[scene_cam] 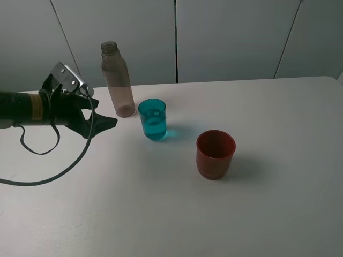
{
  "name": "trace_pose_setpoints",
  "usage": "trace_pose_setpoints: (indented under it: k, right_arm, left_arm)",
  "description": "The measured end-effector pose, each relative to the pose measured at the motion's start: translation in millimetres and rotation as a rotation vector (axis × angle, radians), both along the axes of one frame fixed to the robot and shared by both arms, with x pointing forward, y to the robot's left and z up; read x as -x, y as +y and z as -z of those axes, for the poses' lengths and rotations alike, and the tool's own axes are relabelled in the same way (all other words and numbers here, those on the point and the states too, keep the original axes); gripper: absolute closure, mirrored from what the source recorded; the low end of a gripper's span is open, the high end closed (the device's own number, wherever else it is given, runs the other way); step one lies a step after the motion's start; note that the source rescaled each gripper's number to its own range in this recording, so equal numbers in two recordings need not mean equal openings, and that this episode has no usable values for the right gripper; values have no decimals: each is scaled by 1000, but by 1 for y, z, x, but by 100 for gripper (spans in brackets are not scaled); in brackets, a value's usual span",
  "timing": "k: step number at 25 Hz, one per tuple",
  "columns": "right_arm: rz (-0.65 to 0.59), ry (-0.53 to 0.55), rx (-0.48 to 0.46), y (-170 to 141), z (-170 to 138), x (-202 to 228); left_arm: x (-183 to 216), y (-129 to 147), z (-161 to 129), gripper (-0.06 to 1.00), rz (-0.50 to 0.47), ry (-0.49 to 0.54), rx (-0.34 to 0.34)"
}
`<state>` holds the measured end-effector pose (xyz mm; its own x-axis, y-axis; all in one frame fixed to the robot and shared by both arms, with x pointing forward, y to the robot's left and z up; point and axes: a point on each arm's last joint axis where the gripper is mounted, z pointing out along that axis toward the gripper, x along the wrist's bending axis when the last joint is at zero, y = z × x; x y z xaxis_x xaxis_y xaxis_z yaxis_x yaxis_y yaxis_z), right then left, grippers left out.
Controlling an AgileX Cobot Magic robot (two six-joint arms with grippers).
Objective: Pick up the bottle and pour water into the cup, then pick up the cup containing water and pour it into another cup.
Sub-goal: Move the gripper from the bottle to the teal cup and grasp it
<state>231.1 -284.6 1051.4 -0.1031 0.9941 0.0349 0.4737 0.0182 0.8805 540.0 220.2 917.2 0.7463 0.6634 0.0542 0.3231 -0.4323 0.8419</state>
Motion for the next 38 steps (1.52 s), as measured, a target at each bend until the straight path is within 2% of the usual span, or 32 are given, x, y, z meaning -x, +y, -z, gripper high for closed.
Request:
trace_pose_setpoints:
  k: [6, 16, 29, 38]
  right_arm:
    - [0, 0, 0, 0, 0, 0]
    - [0, 0, 0, 0, 0, 0]
    - [0, 0, 0, 0, 0, 0]
    - [0, 0, 0, 0, 0, 0]
  left_arm:
    - [1, -4, 22, -5, 61, 52, 18]
    - [-14, -10, 41, -5, 126, 49, 36]
    - [-33, -19, 48, -5, 202, 14, 98]
    - [-33, -22, 60, -5, 236, 26, 142]
